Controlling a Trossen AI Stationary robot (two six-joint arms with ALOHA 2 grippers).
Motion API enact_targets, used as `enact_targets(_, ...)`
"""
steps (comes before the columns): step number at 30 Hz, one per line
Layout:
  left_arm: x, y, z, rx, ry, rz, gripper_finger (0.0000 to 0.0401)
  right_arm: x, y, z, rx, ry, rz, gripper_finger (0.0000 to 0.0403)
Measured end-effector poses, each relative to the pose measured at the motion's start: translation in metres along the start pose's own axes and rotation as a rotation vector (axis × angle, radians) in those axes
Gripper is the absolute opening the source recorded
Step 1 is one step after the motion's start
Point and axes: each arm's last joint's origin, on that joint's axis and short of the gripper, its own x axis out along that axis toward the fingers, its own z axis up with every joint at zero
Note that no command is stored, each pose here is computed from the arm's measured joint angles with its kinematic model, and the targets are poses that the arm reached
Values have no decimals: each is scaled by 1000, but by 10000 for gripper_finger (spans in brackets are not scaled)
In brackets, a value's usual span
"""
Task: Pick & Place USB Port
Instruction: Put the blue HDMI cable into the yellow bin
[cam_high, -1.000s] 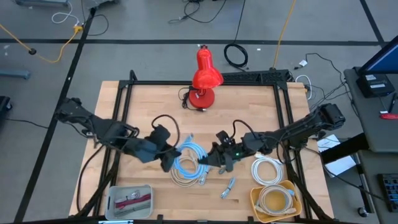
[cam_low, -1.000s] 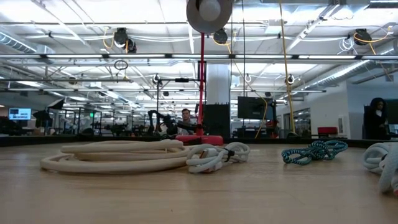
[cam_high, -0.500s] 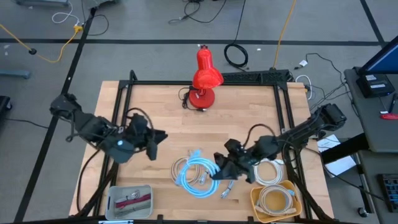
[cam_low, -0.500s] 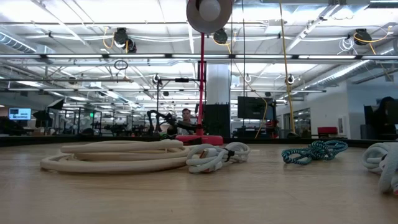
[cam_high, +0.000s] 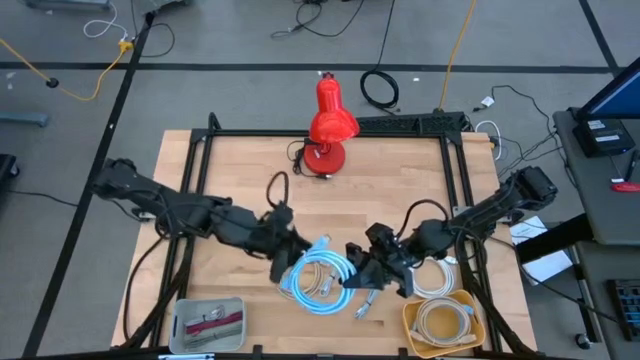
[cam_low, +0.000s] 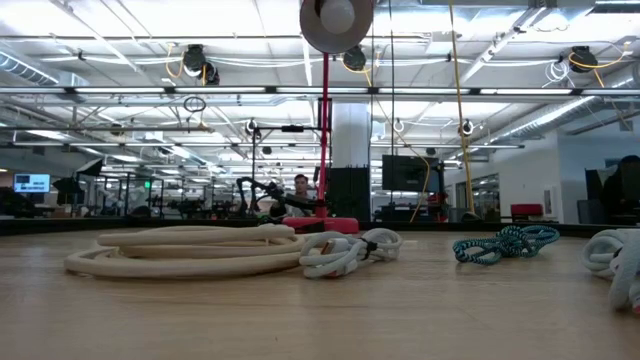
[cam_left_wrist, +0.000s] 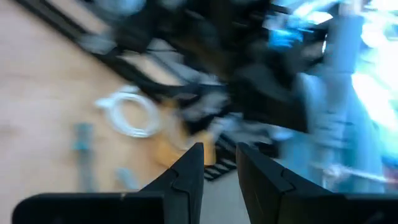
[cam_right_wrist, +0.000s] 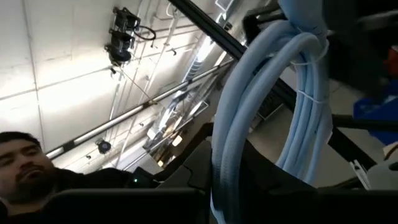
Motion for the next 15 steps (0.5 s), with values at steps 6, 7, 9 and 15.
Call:
enact_targets(6,6,-11,-8,-44,10,-197,97,0,-5,-3,1,24,-70,29)
enact_targets(7,6,-13,-10,-52,9,-196,97,0,-6,-4,5,20,-88,29)
enact_targets(9,5,-15,-12,-64,5,-194,97,0,-8,-4,11,16,-120,30)
enact_targets(15,3,-20,-15,-104,-47,-162,97,-1,-14,-5,7,-14,-217,30)
